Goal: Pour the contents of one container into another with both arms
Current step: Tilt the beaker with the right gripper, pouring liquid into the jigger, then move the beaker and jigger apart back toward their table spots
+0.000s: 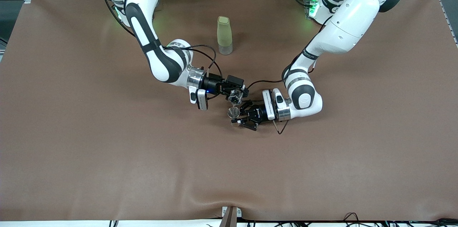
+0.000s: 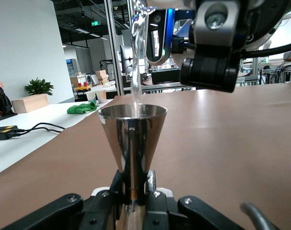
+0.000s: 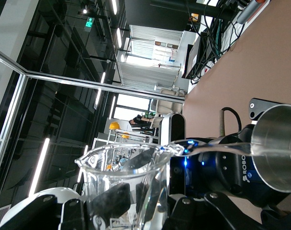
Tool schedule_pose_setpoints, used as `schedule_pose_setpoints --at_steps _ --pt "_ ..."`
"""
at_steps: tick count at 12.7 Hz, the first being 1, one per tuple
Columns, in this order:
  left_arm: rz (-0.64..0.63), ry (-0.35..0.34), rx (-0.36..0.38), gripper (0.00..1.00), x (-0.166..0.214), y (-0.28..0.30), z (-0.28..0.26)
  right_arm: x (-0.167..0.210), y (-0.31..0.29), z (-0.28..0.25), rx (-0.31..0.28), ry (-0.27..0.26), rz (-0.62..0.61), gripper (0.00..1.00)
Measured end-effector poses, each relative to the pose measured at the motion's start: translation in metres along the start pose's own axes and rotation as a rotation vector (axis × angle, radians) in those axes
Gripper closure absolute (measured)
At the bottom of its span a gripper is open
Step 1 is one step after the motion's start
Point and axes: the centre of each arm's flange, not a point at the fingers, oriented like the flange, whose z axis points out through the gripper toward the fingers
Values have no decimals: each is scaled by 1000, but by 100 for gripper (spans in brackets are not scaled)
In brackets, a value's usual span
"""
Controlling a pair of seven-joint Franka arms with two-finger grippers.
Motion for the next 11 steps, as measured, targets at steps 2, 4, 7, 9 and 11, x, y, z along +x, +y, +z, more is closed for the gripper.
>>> schedule_pose_setpoints --at_steps 2,4,7,9,11 --pt "0 0 0 79 0 0 0 0 0 0 0 0 -14 86" --pt "0 0 0 79 0 0 0 0 0 0 -5 1 -145 86" --pt "1 0 0 79 0 0 0 1 -2 0 -7 2 -423 86" --pt "0 3 5 79 0 -3 -3 5 -13 1 7 8 -608 86" --pt "-1 25 11 79 1 -9 -10 11 -32 3 23 21 -779 86"
